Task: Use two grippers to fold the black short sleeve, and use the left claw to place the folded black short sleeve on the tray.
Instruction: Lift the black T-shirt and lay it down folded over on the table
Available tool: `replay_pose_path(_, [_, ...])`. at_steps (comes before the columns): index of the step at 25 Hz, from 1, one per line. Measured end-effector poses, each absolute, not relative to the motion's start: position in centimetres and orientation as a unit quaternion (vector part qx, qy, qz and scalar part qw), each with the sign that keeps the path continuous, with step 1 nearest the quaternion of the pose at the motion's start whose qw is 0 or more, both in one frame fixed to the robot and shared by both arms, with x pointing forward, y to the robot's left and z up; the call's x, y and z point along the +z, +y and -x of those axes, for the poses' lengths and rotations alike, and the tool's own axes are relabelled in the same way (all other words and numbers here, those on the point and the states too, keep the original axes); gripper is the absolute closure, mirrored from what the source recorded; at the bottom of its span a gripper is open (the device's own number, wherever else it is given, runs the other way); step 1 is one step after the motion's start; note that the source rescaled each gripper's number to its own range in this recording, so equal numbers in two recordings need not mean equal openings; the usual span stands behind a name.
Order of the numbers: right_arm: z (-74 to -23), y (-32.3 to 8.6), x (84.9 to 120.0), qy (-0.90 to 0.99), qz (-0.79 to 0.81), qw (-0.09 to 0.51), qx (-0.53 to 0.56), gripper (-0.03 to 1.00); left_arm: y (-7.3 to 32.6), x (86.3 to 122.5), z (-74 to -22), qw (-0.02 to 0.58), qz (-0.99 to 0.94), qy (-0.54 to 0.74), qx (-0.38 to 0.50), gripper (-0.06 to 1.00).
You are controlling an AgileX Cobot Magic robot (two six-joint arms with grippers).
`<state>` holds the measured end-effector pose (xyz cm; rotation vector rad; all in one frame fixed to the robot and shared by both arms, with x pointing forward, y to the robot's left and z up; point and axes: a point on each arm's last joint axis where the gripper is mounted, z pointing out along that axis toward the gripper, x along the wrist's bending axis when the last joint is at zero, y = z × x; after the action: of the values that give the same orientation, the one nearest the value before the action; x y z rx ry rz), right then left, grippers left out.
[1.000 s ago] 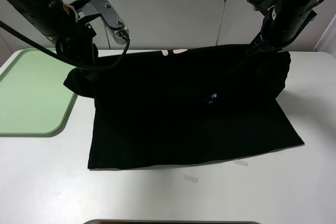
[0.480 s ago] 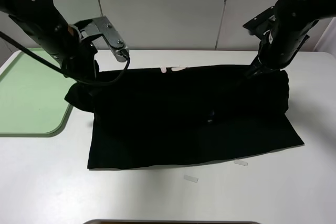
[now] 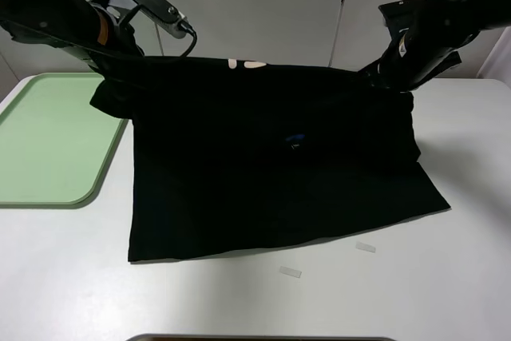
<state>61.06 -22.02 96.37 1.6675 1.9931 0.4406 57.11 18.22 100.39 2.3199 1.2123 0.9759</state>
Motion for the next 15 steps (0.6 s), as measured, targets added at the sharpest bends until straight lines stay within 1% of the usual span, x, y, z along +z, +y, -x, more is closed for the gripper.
replay_pose_path(3, [-61.6,-21.5,96.7,0.698,-0.635,0.250,0.216,0.96,18.4,100.8,-57.5,0.183,-0.798,0.440,0.370,0.94])
replay_pose_path(8, [-62.1,-21.1,97.2,0.692,-0.624,0.256,0.257,0.96,18.3,101.2,-57.8,0.206,-0.784,0.437,0.390,0.94])
replay_pose_path(12, [-62.2,-21.1,97.3,0.705,-0.605,0.268,0.256,0.96,17.9,100.8,-57.8,0.227,-0.795,0.414,0.381,0.94])
replay_pose_path(15, [-62.2,-21.3,97.2,0.731,-0.575,0.284,0.233,0.96,17.7,99.5,-57.0,0.222,-0.826,0.366,0.367,0.94])
